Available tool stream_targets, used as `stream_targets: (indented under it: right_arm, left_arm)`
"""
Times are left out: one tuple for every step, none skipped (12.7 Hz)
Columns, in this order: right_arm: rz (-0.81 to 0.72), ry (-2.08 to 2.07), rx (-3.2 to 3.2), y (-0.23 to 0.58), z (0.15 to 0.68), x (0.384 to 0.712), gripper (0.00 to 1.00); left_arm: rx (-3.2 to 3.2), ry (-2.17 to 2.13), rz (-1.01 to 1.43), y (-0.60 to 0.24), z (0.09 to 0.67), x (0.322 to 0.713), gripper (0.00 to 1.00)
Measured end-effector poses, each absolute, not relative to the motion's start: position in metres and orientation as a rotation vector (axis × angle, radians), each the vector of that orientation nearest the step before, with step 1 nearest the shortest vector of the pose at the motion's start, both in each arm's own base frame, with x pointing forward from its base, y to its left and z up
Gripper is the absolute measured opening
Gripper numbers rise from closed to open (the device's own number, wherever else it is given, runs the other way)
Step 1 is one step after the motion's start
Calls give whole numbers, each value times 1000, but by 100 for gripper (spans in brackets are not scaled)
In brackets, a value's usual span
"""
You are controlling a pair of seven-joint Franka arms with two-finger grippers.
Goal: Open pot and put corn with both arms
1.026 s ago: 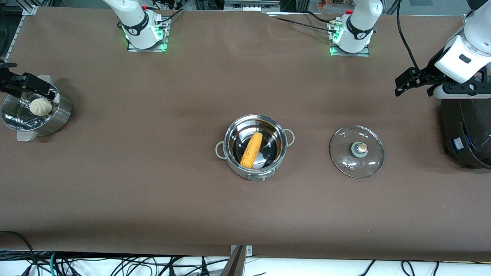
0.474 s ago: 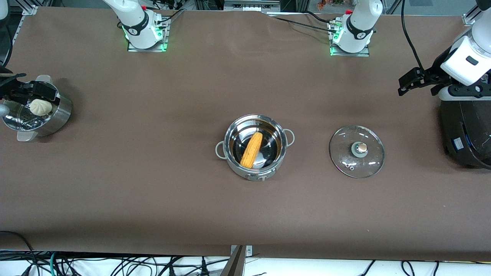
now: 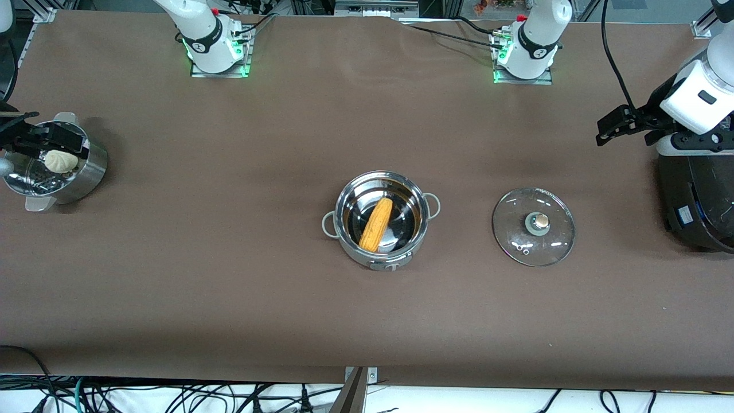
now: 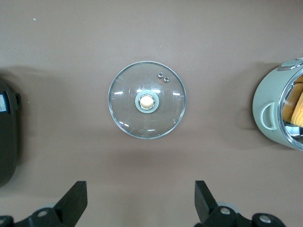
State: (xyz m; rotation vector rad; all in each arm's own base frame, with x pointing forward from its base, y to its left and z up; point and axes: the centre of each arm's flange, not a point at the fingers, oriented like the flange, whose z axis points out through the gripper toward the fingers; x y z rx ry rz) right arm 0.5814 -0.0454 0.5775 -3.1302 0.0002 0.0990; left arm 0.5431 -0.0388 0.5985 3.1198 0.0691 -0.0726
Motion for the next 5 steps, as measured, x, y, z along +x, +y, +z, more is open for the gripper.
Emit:
stream_targets:
  right_arm:
    - [99, 0, -3131, -46, 577, 582, 100]
    - [99, 0, -3132, -46, 577, 582, 100]
    - [98, 0, -3133, -46, 577, 582, 100]
    - [98, 0, -3133, -46, 577, 582, 100]
    - [98, 0, -3133, -46, 577, 582, 100]
  left_arm:
    - [3120, 69, -74, -39, 599, 543, 100]
    - [3120, 68, -80, -39, 599, 543, 100]
    - [3120, 68, -86, -39, 598, 542, 100]
    - [3120, 68, -90, -39, 598, 542, 100]
    - [3120, 68, -91, -39, 598, 542, 100]
